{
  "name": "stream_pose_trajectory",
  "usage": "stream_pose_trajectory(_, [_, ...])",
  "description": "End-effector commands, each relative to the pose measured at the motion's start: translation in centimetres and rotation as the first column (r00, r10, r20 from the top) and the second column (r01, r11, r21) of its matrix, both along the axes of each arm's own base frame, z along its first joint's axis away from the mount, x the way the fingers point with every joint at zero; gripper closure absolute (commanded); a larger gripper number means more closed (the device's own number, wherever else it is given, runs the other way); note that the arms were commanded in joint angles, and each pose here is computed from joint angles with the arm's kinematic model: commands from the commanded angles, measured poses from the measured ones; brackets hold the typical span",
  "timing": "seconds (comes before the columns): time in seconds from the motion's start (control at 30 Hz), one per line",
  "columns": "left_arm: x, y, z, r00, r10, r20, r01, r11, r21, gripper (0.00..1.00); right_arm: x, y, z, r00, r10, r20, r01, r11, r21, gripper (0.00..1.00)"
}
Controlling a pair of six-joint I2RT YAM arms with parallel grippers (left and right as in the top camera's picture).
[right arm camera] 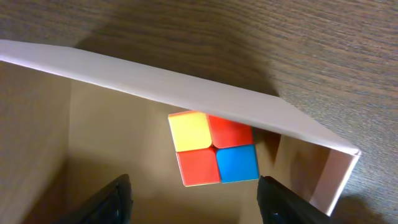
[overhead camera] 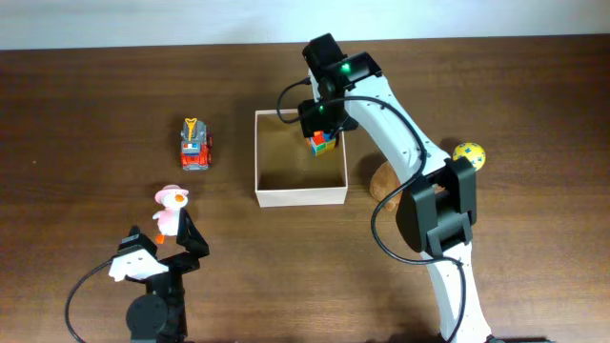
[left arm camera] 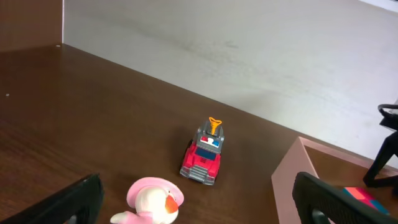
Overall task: Pack container
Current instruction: 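Lower the cube into the box and open the right gripper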
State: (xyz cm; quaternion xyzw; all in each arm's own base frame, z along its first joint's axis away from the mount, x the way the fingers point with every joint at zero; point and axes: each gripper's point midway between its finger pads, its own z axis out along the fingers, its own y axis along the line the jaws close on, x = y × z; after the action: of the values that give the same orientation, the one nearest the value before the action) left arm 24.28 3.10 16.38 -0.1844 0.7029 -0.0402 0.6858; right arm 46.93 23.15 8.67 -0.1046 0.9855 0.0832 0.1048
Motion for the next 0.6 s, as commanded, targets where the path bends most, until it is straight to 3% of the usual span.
stream_pose_trajectory(0.0, [0.0,-0.1,-0.2,1.0,-0.01,-0.003,0.01,1.0,0.015,0.01,1.0,-1.6,0.1,0.999,-0.031,0.015,0.032,0.999,-0.015,0.32])
stream_pose_trajectory(0.2, [0.0,-0.1,-0.2,1.0,-0.01,-0.004,0.01,1.0,0.015,0.01,2.0,-0.8,2.2,0.998,0.024,0.061,-0.027,0.998,0.052,0.36])
stream_pose_trajectory(0.4, [0.0,-0.1,-0.2,1.0,-0.01,-0.003,0.01,1.0,0.015,0.01,1.7,1.7,4.4,0.987,0.127,0.097,-0.141,0.978,0.155,0.6])
stream_pose_trajectory(0.57, [0.0,-0.1,-0.2,1.0,-0.01,-0.004,0.01,1.0,0.015,0.01,0.6,3.6,4.6,0.957,0.264,0.118,-0.282,0.942,0.179,0.66])
